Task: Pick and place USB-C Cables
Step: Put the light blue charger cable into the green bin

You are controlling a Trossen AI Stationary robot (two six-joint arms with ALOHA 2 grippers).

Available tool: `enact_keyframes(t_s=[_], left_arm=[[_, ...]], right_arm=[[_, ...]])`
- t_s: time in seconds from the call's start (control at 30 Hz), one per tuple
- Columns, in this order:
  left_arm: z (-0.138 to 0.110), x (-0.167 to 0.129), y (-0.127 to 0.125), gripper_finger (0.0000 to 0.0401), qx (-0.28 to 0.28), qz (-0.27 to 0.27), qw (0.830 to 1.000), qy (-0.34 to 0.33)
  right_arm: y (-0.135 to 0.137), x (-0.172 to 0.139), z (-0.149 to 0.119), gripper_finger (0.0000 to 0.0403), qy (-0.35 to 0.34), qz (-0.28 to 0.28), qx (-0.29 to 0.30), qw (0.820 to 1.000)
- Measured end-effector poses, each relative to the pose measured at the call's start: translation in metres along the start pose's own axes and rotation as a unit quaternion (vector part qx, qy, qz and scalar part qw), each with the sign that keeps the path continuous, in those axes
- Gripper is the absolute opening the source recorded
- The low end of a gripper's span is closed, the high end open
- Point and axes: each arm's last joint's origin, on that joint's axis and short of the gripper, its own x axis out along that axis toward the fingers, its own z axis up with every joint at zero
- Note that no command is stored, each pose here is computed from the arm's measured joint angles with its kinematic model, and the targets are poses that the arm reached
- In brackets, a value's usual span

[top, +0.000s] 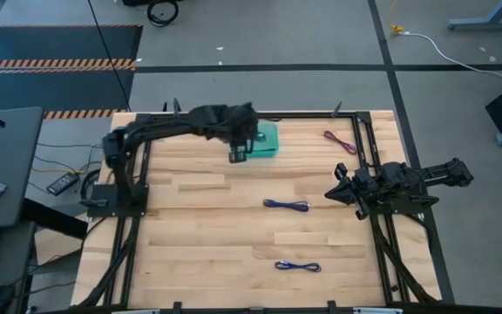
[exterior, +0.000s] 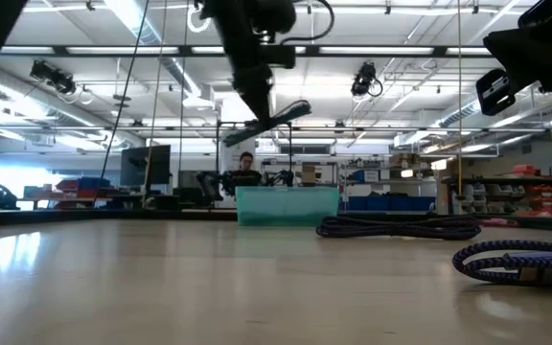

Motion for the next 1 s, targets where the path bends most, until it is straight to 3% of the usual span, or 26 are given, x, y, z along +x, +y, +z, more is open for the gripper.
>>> enact_keyframes(t_s=[0.23, 0.57, 1.0], left_arm=[[0.024, 0.040, 0.019, 0.0027, 0.032, -0.019, 0.999, 0.011], [0.010, 0.107, 0.041, 0.0027, 0.024, -0.035, 0.996, 0.079], [0.009, 0.114, 0.047, 0.0047, 0.022, -0.043, 0.997, 0.062]], right_arm=[[0.000, 0.000, 0.001, 0.0023, -0.006, -0.001, -0.004, 1.000], [0.000, 0.000, 0.001, 0.0023, -0.004, -0.001, -0.002, 1.000], [-0.001, 0.000, 0.001, 0.0023, -0.006, -0.011, -0.003, 1.000]])
